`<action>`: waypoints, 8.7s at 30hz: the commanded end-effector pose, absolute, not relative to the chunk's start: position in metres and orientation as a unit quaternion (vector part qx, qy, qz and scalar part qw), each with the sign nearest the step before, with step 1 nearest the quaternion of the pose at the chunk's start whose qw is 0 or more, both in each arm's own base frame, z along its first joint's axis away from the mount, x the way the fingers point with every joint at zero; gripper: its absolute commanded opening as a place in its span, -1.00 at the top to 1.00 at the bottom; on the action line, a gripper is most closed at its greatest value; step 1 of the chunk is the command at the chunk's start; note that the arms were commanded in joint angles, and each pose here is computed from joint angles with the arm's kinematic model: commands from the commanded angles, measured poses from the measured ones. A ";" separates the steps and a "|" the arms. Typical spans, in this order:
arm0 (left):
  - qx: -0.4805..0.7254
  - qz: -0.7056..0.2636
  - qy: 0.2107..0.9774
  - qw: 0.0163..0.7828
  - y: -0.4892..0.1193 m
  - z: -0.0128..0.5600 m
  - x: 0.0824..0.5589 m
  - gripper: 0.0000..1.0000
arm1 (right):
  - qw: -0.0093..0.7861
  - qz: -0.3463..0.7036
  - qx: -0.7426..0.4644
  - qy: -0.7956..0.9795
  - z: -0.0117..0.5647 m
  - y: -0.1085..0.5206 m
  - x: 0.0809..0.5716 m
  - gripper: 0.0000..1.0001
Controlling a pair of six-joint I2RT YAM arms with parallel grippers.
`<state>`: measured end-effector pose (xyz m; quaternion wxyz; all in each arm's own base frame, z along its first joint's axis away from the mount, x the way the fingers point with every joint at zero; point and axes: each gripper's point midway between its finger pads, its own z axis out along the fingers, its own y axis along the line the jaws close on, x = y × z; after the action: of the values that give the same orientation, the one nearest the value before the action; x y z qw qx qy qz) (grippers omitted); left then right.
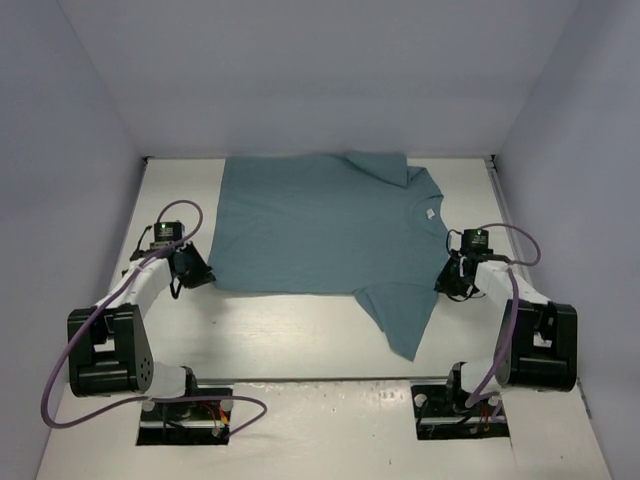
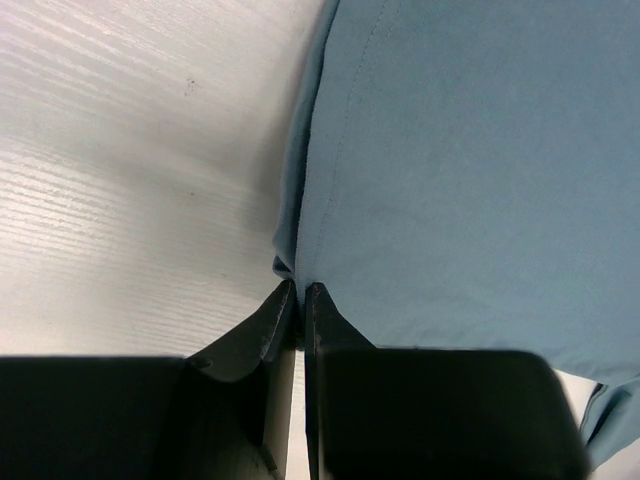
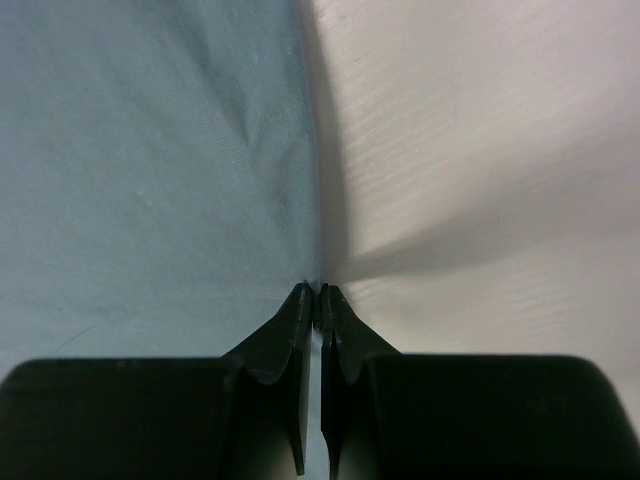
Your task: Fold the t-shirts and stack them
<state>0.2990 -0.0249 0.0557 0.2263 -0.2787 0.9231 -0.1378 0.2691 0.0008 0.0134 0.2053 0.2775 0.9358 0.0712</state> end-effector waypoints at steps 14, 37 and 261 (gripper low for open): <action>-0.306 -0.129 0.897 0.291 0.003 0.101 0.303 1.00 | 0.277 0.047 0.304 0.910 0.083 -0.017 0.277 1.00; -0.319 -0.181 0.879 0.304 0.002 0.123 0.386 1.00 | 0.287 0.072 0.281 0.913 0.116 -0.023 0.378 1.00; 0.028 -0.277 0.842 0.462 -0.371 0.200 0.565 -0.17 | 0.443 0.053 0.079 0.892 0.162 0.030 0.598 0.30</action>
<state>0.5452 -0.3993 0.1216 0.3956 0.0480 0.8778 -0.2657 0.5882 0.0328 0.1222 0.3988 0.0847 0.9119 0.0469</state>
